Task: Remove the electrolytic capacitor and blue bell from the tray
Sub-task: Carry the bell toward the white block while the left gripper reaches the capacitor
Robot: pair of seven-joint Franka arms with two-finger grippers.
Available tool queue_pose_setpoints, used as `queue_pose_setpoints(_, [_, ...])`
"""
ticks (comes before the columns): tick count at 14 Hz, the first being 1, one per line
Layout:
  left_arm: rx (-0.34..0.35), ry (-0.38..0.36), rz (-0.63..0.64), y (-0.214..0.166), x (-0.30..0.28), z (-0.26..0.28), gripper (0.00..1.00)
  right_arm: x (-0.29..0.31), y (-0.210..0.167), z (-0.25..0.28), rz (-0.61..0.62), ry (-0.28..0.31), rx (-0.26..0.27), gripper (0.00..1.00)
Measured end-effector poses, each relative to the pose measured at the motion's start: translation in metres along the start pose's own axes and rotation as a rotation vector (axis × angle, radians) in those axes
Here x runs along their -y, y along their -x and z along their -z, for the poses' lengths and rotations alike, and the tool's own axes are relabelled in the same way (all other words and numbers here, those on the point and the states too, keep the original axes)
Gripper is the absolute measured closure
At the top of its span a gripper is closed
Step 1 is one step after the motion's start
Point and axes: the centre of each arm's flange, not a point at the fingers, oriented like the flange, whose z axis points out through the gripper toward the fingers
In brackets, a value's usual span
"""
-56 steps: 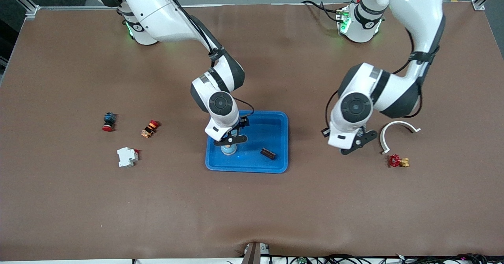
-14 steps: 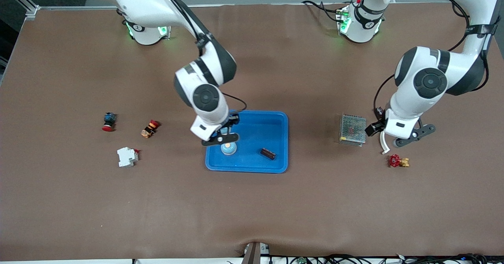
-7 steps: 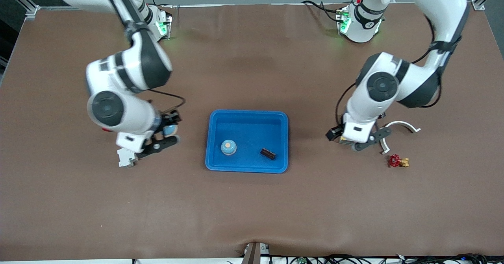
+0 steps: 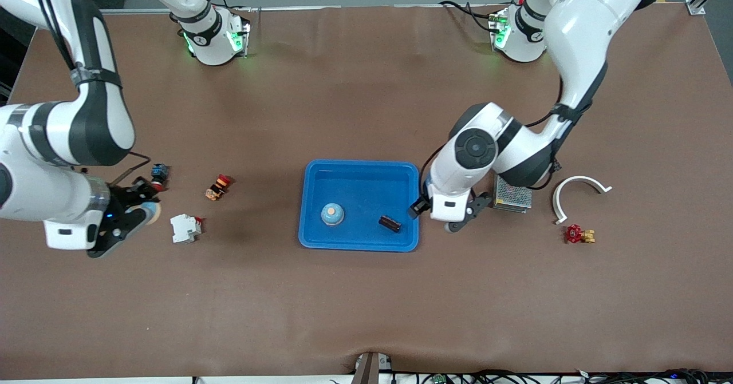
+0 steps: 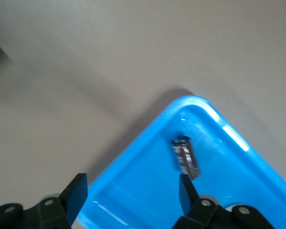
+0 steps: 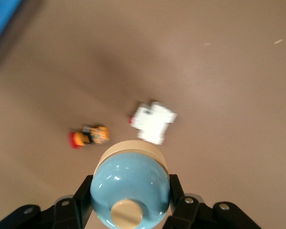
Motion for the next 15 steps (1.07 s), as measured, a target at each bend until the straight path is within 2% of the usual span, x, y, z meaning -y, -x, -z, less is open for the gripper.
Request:
queue_pose_setpoints(3, [-0.033,0.053,0.092,0.023,-0.024,-0.03,0.18,-0.034,0.013,-0.021,0.116,0.039,-0.021,0.34])
queue_pose_setpoints(5, [-0.051,0.094,0.133,0.038,-0.034,-0.049,0.27,-0.058,0.023,-0.045,0.182,0.051,-0.03,0.34])
queue_pose_setpoints(6, [-0.055,0.102,0.148,0.045,-0.037,-0.059,0.27,-0.068,0.027,-0.057,0.207,0.053,-0.032,0.34])
queue_pose_setpoints(11, [-0.073,0.106,0.205,0.051,-0.038,-0.097,0.32,-0.096,0.033,-0.11,0.308,0.067,-0.037,0.34])
queue_pose_setpoints(15, [-0.07,0.105,0.209,0.049,-0.036,-0.115,0.4,-0.1,0.028,-0.137,0.354,0.072,-0.039,0.34])
